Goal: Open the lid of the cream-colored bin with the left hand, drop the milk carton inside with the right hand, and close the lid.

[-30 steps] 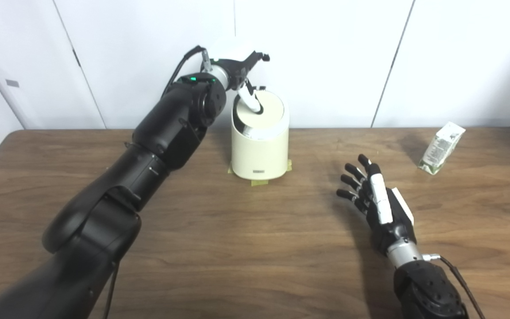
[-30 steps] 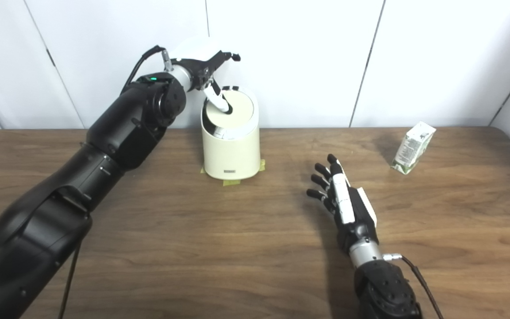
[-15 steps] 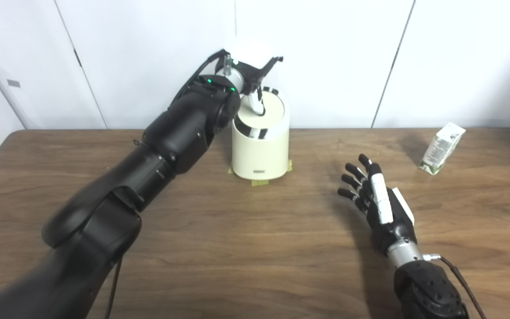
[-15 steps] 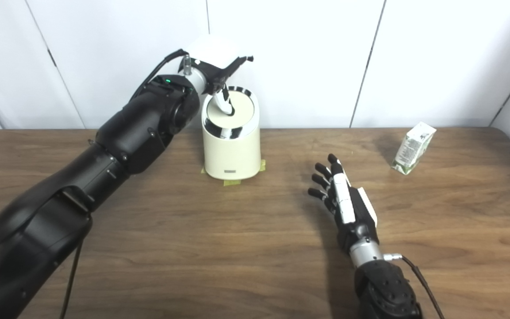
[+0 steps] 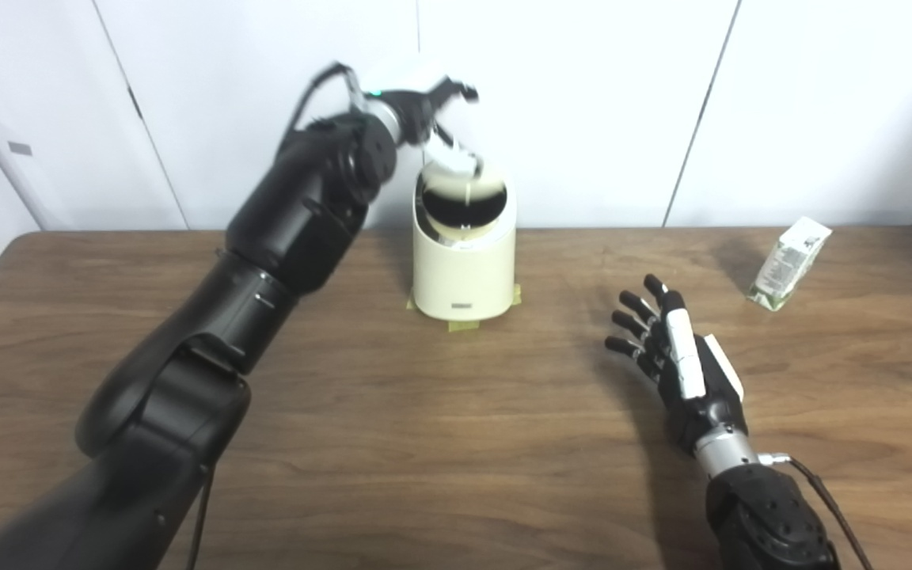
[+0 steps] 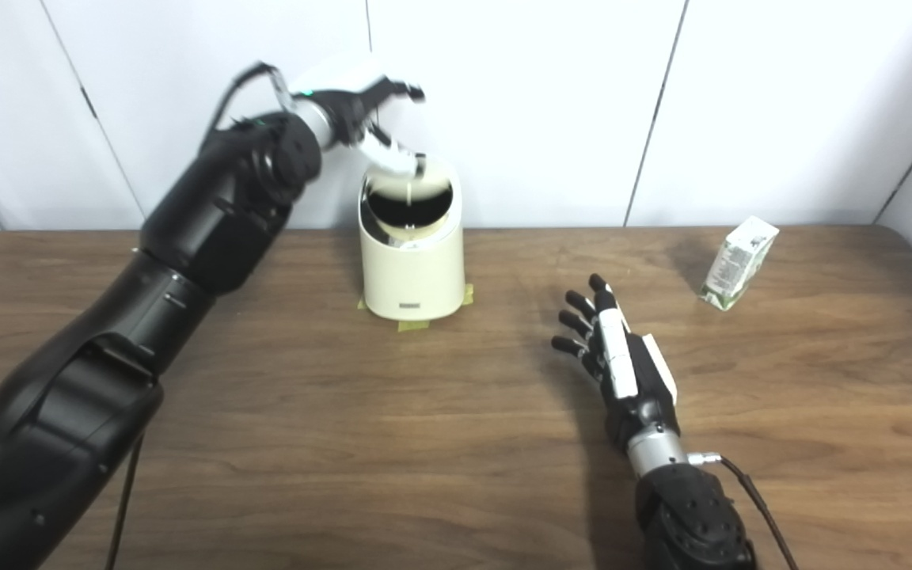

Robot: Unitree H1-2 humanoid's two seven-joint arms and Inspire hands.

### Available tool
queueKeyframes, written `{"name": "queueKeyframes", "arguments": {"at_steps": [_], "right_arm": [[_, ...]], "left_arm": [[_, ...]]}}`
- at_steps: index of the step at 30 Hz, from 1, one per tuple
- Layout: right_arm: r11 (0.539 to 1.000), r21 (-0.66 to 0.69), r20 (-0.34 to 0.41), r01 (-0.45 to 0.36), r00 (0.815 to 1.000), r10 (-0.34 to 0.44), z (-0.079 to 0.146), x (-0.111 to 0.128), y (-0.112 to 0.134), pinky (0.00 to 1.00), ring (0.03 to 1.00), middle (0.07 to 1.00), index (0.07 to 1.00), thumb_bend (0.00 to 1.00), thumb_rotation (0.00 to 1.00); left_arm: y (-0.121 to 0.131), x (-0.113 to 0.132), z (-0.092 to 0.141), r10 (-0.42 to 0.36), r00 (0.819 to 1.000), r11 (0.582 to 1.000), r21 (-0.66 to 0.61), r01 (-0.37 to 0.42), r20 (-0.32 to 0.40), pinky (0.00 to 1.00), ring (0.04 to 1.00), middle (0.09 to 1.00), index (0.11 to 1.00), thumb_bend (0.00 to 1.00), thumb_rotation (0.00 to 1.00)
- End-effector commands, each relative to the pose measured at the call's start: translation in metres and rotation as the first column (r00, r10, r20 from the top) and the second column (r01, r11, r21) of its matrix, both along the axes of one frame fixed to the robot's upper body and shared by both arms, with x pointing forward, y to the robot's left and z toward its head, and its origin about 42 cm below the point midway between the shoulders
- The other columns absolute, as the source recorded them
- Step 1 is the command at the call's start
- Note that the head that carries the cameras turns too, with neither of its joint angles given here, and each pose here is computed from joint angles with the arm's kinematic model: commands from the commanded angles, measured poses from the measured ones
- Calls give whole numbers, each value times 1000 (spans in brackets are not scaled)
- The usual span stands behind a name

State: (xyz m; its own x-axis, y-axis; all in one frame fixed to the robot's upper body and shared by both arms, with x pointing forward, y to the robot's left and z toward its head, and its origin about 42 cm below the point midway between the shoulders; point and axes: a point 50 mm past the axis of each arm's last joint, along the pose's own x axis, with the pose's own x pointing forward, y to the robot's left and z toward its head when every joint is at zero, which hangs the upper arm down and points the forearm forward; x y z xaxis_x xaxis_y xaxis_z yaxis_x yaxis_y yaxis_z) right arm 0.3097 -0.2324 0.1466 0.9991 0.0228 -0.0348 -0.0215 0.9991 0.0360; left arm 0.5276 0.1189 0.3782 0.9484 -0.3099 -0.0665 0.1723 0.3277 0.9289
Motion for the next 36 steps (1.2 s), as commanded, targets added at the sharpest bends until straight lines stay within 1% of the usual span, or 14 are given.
{"name": "queueKeyframes", "arguments": {"at_steps": [1,3,5,7,9,11,14,15,17,22,23,28,32,36], "right_arm": [[1000,-2,100,-1,995,2,21,10,1,767,887,914,989,648,1000],[1000,-1,99,1,995,-1,21,10,0,768,887,914,988,646,1000],[1000,-3,97,4,995,-3,21,10,0,767,888,913,985,644,1000],[1000,-6,95,5,995,-5,22,9,0,766,887,913,981,647,1000],[1000,-8,94,7,996,-6,24,8,-1,767,887,915,980,642,1000],[1000,-12,94,12,996,-11,24,8,-3,763,886,913,977,621,1000],[1000,-21,100,21,995,-19,24,8,-9,750,880,908,975,605,1000],[1000,-19,103,22,994,-20,24,9,-12,761,886,913,978,618,966],[1000,-19,107,25,994,-23,26,9,-16,779,896,922,984,650,903],[999,-31,121,32,992,-28,33,8,-18,762,878,920,970,591,617],[999,-36,127,40,991,-35,35,7,-19,756,877,920,968,588,591],[996,-36,169,81,983,-73,38,8,-24,716,833,900,943,616,354],[991,-58,211,124,971,-109,39,10,-41,704,821,899,922,735,343],[966,-162,227,201,960,-162,36,13,-64,715,829,895,919,708,332]], "left_arm": [[10,-4,43,21,996,994,-106,-12,86,707,827,865,859,518,486],[23,-10,44,52,993,981,-191,-32,103,685,801,844,831,456,494],[38,-18,35,84,990,959,-279,-50,111,707,807,843,834,404,602],[52,-28,20,106,989,926,-372,-61,100,778,854,882,864,382,768],[64,-38,4,112,990,899,-433,-64,87,825,882,895,867,382,814],[75,-50,-11,107,992,863,-501,-60,65,804,869,885,872,374,903],[88,-68,-30,88,996,796,-603,-55,25,814,879,890,886,403,900],[93,-76,-37,83,996,771,-634,-54,16,823,889,907,908,397,946],[99,-89,-48,86,996,734,-677,-57,8,838,896,912,920,406,956],[107,-115,-83,81,996,648,-758,-76,-30,870,915,935,953,438,993],[108,-120,-93,80,996,627,-774,-88,-48,874,918,939,957,440,997],[104,-137,-126,99,992,533,-837,-123,-83,906,943,964,977,441,946],[96,-152,-145,119,990,487,-864,-129,-81,903,955,976,991,474,981],[91,-161,-158,123,988,455,-879,-138,-92,918,960,979,1000,473,999]]}}
